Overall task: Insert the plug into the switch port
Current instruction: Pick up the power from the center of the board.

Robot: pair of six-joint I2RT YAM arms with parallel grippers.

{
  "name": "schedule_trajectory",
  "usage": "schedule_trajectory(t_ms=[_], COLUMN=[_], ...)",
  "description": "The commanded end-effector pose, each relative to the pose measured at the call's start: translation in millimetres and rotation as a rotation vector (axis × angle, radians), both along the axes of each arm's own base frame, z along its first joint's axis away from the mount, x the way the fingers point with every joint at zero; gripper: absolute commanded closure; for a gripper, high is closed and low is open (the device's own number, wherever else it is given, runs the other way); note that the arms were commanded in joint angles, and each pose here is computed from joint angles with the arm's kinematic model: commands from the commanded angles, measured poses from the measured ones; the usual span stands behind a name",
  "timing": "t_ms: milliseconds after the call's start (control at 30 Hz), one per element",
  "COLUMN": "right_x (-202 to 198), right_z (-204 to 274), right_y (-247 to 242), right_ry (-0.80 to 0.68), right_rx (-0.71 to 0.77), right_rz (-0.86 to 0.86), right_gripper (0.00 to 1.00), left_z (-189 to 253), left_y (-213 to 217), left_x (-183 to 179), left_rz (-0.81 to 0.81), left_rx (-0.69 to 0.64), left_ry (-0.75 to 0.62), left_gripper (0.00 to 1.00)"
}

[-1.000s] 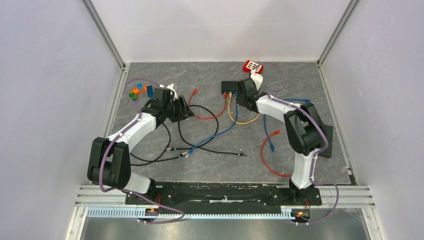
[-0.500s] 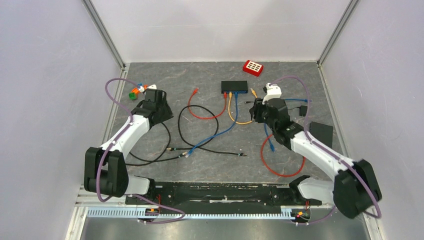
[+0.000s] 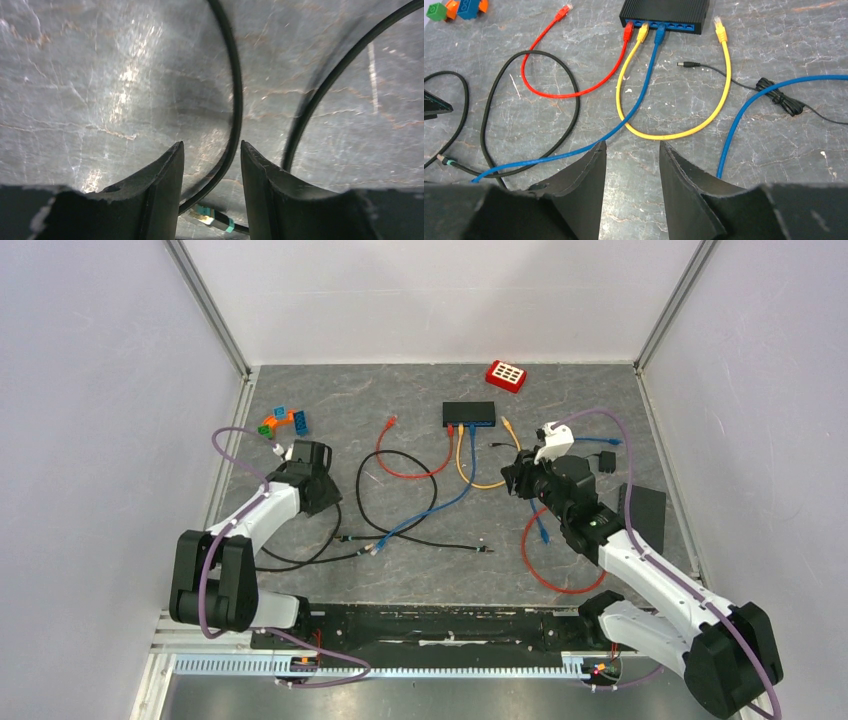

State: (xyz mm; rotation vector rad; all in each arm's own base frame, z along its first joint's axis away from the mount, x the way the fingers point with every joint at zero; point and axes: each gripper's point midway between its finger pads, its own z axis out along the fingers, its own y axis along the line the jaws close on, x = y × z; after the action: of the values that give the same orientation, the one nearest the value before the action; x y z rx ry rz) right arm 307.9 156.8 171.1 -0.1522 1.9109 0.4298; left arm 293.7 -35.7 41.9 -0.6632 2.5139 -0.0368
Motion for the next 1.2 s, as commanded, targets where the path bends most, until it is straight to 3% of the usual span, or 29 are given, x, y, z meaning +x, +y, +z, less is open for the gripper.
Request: schedule_trajectory(t_ms=[0, 200, 333, 533, 667, 833, 1033, 1167], right_x=[-3.8, -7.9, -8.0, 2.8, 11.6, 26.5, 67.5, 99.3], right_z=[6.9, -9.2, -17.0, -24.9, -34.8, -38.6, -38.6, -30.9], right_y=[-0.4, -9.2, -23.0, -50.0, -69.2, -75.1, -75.0, -69.3], right_ry=[-0.043, 0.006, 0.016, 0.034, 0.07, 0.035, 0.045, 0.048], right_rx=[0.005, 0.001, 0.0, -0.114, -0.218, -0.406, -0.471, -0.412], right_rz=[0.018, -0.032, -0.111, -0.185, -0.198, -0.051, 0.038, 0.071], right_gripper=[0.56, 0.56, 0.56, 0.53, 0.53, 0.51, 0.51, 0.52], left_z=[-6.3, 11.9, 37.9, 81.5, 105.0, 125.0, 127.0, 132.7], left_y=[-5.1, -21.9, -48.1, -84.5, -120.5, -151.8, -150.5, -143.2], left_x=[2.0, 5.2, 2.7, -4.5, -18.1, -40.0, -59.9, -62.8], left_rz=[0.041, -0.088, -0.266, -0.485, -0.661, -0.801, -0.895, -0.864], left_rx=[-0.051, -0.086, -0.082, -0.039, -0.106, -0.257, -0.257, -0.24], left_ry=[-0.026, -0.062, -0.124, -0.212, -0.281, -0.399, -0.441, -0.46], left_gripper=[0.49, 0.51, 0.51, 0.5, 0.49, 0.27, 0.23, 0.21])
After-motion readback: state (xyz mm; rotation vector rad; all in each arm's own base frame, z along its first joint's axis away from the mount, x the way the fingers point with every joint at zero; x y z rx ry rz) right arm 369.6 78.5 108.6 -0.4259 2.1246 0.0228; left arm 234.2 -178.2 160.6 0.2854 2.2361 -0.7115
